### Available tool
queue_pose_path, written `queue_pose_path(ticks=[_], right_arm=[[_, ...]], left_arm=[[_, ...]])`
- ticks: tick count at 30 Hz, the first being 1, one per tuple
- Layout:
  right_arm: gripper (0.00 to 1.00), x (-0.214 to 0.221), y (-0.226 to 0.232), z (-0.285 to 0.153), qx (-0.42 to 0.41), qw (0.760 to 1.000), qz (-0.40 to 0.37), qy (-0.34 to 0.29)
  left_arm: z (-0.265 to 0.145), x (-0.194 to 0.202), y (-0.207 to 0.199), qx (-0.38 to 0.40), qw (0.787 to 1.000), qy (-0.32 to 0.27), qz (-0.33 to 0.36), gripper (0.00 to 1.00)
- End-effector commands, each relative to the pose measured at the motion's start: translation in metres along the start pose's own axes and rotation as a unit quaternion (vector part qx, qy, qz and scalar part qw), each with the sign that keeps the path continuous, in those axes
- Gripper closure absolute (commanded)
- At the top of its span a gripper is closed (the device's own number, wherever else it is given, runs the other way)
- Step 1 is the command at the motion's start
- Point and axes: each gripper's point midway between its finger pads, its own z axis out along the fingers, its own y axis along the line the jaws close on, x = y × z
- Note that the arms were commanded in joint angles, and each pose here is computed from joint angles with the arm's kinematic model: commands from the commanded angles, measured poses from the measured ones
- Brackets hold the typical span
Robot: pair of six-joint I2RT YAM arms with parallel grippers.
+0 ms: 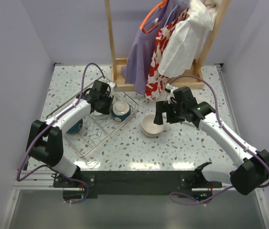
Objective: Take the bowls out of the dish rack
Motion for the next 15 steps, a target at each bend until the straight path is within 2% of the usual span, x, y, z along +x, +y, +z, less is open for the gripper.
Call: queue_pose_path(ticks=[1,2,4,8,15], right_arm=[[0.06,-0.013,0.008,-0.008,-0.014,1.0,0.003,-0.023],[0.06,-0.012,0.008,-0.007,-0.014,1.0,0.003,-0.022],[0.06,-0.012,0.007,-0.008,-0.013,1.0,0.002,-0.022],[0.06,-0.013,0.007,-0.009,-0.011,1.0,0.002,-0.024],[0.06,-0.015,0.008,-0.01,-0.012,1.0,0.004,-0.028]], left_arm=[[0.002,-0.003,0.004,-0.003,1.0,0.004,0.009,0.73],[0.004,-0.001,0.004,-0.002,1.0,0.007,0.009,0.74],[0.005,-0.001,0.003,-0.001,1.0,0.01,0.009,0.86],[0.001,-0.007,0.003,-0.001,1.0,0.006,0.009,1.0],[-0.031,-0.04,0.003,-0.004,0.999,-0.048,0.021,1.0]])
